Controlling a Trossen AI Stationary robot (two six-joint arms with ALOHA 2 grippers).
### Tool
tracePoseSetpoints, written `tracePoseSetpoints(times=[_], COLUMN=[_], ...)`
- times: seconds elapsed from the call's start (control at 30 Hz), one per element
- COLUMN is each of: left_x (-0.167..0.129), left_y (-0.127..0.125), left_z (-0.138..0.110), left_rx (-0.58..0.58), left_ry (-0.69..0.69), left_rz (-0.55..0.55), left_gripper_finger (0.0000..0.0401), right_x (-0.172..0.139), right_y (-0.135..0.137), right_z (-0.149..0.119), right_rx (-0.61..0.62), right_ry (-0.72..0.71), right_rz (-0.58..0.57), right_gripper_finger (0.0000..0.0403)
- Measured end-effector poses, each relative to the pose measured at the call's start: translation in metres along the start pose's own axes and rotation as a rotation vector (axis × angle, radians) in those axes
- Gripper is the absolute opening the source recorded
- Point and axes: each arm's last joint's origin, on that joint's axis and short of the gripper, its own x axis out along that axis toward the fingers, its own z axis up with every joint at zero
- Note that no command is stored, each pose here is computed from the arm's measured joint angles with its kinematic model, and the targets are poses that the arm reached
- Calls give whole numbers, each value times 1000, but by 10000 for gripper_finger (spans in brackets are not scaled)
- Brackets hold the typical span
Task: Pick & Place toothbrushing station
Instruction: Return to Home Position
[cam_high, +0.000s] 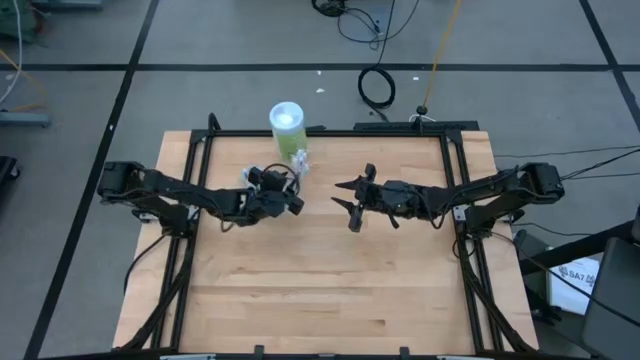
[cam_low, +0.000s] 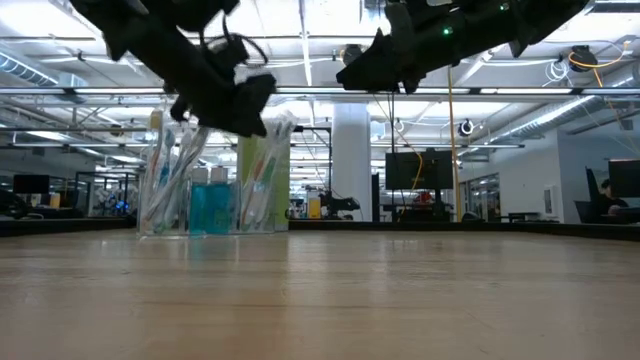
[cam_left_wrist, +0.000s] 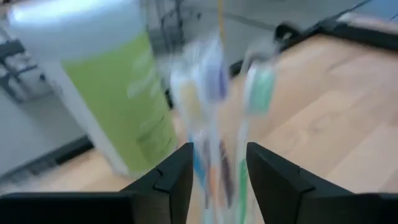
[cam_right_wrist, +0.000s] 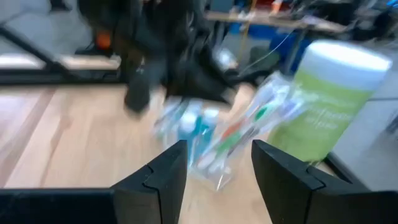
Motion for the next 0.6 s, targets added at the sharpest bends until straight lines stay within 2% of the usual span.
tracePoseSetpoints(times=[0.2, 0.33, 0.47, 0.6], left_x=[-35, -61, -86, -113], left_y=[13, 25, 42, 67], left_z=[25, 40, 53, 64], left_rx=[40, 74, 80, 70], left_ry=[-55, -91, -130, -174], left_rz=[-72, -159, -245, -337], left_gripper_finger=[130, 115, 103, 97], right_x=[-23, -46, -68, -88], right_y=[-7, -12, -14, -15], right_z=[8, 14, 15, 8], right_rx=[1, 10, 53, 49], right_ry=[83, 140, 202, 165], right_rz=[17, 30, 52, 125], right_gripper_finger=[171, 163, 134, 88])
